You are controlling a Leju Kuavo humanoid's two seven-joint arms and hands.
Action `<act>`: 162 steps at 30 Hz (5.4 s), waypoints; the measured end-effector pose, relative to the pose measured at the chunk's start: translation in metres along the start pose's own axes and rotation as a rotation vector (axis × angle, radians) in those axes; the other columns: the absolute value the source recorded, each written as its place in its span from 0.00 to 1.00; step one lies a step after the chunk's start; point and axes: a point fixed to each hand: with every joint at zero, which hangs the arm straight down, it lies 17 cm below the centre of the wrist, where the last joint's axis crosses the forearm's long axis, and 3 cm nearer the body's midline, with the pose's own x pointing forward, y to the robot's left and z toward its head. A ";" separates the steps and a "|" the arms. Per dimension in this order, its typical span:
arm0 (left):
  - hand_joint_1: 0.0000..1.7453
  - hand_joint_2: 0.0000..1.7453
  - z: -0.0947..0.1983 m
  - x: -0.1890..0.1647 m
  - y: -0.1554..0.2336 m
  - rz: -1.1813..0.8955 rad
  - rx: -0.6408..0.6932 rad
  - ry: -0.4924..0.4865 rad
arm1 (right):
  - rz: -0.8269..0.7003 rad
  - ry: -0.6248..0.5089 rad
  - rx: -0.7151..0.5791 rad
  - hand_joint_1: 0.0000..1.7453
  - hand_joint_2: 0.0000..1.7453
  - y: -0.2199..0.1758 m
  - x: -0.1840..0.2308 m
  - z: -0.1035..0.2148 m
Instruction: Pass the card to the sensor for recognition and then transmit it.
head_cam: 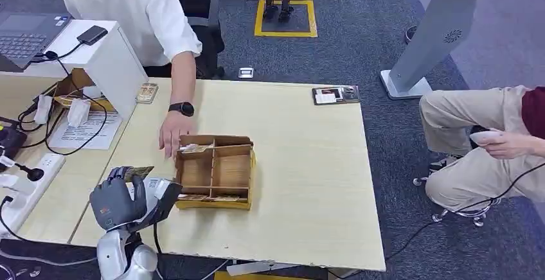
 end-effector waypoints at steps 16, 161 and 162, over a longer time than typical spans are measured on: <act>1.00 1.00 0.024 -0.040 -0.018 -0.064 -0.066 0.145 | -0.006 0.012 -0.002 0.00 1.00 -0.001 -0.002 -0.001; 0.00 1.00 -0.011 0.148 0.093 0.308 0.219 -0.505 | 0.012 -0.115 0.005 0.00 1.00 0.004 0.022 0.004; 0.00 1.00 -0.011 0.149 0.089 0.261 0.206 -0.512 | 0.012 -0.115 0.006 0.00 1.00 0.004 0.022 0.004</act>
